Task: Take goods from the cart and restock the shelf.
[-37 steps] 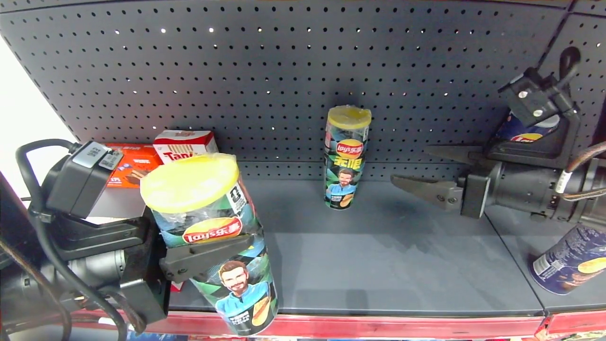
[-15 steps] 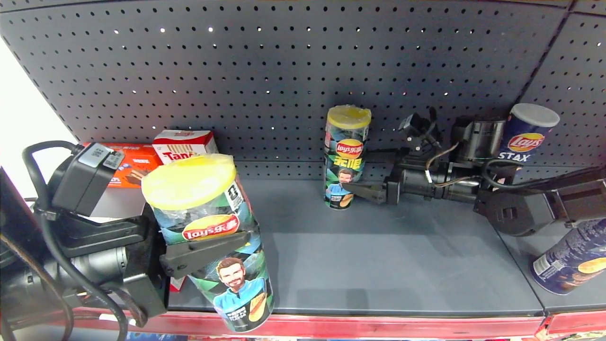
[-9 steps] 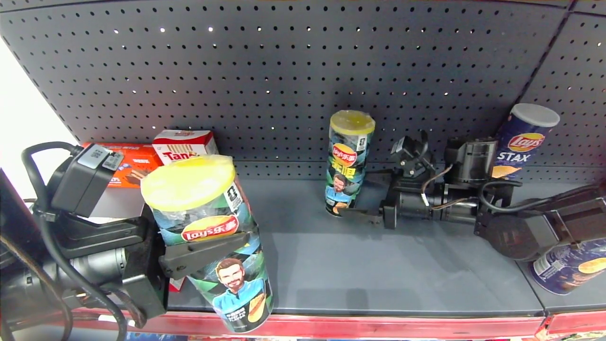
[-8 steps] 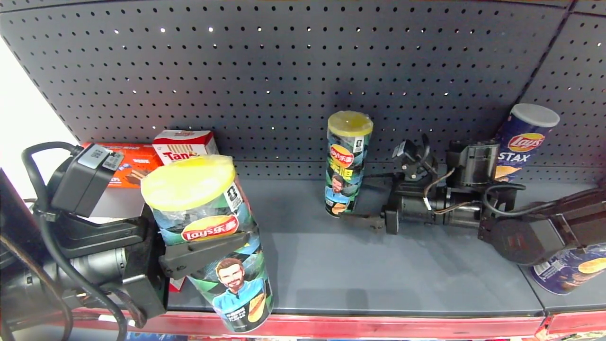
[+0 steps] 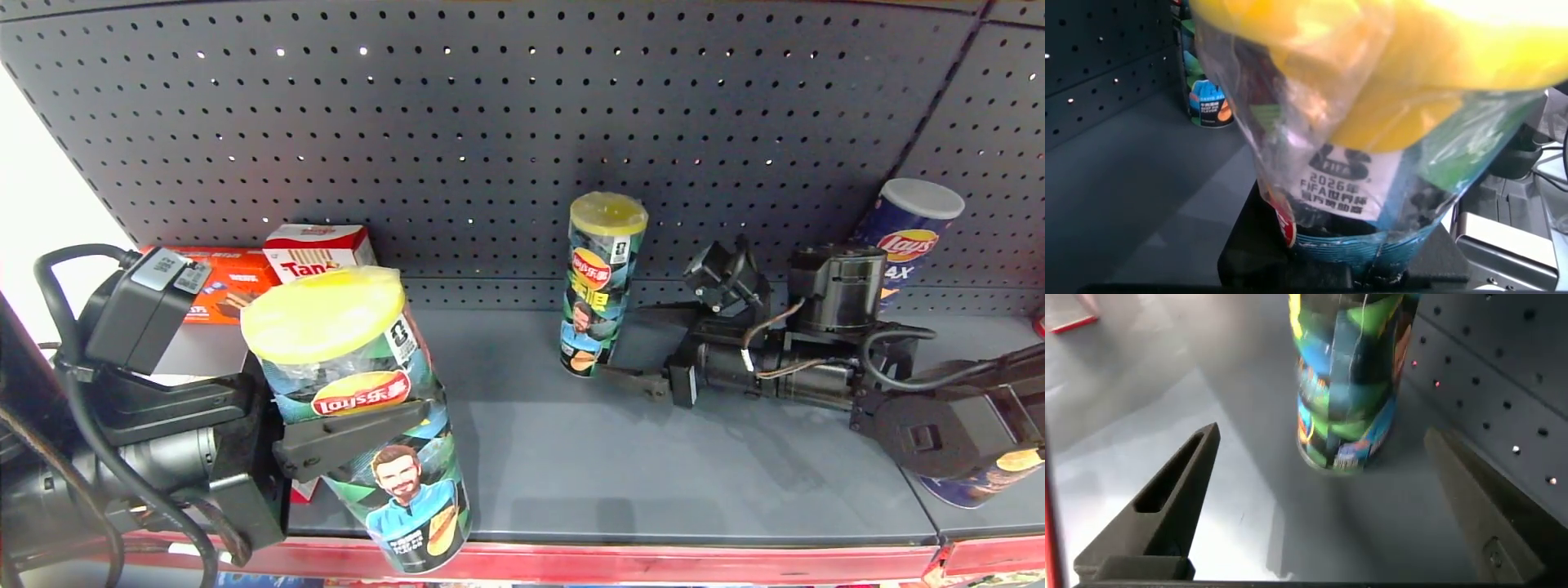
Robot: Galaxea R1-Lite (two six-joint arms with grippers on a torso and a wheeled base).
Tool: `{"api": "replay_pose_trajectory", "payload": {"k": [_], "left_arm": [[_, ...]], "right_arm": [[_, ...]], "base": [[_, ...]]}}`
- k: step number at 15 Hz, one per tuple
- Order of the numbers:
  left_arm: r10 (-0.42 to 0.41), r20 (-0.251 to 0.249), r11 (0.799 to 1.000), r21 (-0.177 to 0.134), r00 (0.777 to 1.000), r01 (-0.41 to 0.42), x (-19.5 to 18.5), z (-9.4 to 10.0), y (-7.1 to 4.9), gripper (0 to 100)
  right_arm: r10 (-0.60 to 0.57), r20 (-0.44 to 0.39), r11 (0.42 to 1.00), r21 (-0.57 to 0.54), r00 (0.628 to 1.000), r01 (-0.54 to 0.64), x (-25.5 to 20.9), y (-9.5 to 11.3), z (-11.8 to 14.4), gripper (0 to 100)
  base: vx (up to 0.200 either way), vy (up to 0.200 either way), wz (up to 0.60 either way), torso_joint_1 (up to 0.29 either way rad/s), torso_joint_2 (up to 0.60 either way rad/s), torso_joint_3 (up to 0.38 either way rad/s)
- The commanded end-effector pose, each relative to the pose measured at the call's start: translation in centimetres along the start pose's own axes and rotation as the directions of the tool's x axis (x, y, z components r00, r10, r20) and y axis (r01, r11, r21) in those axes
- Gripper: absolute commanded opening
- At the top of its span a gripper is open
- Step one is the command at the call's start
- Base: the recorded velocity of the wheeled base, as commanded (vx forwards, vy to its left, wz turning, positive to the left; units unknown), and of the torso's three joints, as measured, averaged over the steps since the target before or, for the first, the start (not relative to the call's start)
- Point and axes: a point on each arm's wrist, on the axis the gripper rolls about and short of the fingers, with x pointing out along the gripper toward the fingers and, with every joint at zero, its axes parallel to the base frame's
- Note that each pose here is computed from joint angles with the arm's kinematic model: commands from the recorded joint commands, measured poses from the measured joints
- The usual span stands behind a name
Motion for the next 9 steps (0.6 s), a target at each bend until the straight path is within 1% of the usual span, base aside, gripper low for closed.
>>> {"api": "replay_pose_trajectory", "payload": {"k": [1, 4, 7, 9], "left_arm": [[0.001, 0.001, 1.000, 0.000, 1.000, -0.001, 0.0, 0.0, 0.0, 0], [0.002, -0.001, 1.000, -0.002, 1.000, -0.002, 0.0, -0.1, 0.0, 0], [0.002, -0.002, 1.000, -0.003, 1.000, -0.002, 0.0, -0.1, 0.0, 0], [0.001, -0.003, 1.000, -0.004, 1.000, -0.001, 0.0, -0.1, 0.1, 0]], "right_arm": [[0.007, 0.009, 1.000, -0.004, 1.000, -0.007, 1.4, 0.2, -0.4, 100], [-0.030, 0.021, 0.999, -0.013, 0.999, 0.030, 3.4, -0.4, -0.9, 100], [-0.064, 0.034, 0.998, -0.015, 0.997, 0.064, 5.1, -1.2, -0.9, 100], [-0.101, 0.068, 0.995, -0.002, 0.993, 0.101, 6.5, -2.0, -0.5, 100]], "base": [[0.000, 0.000, 0.00, 0.000, 0.00, 0.000], [0.000, 0.000, 0.00, 0.000, 0.00, 0.000], [0.000, 0.000, 0.00, 0.000, 0.00, 0.000], [0.000, 0.000, 0.00, 0.000, 0.00, 0.000]]}}
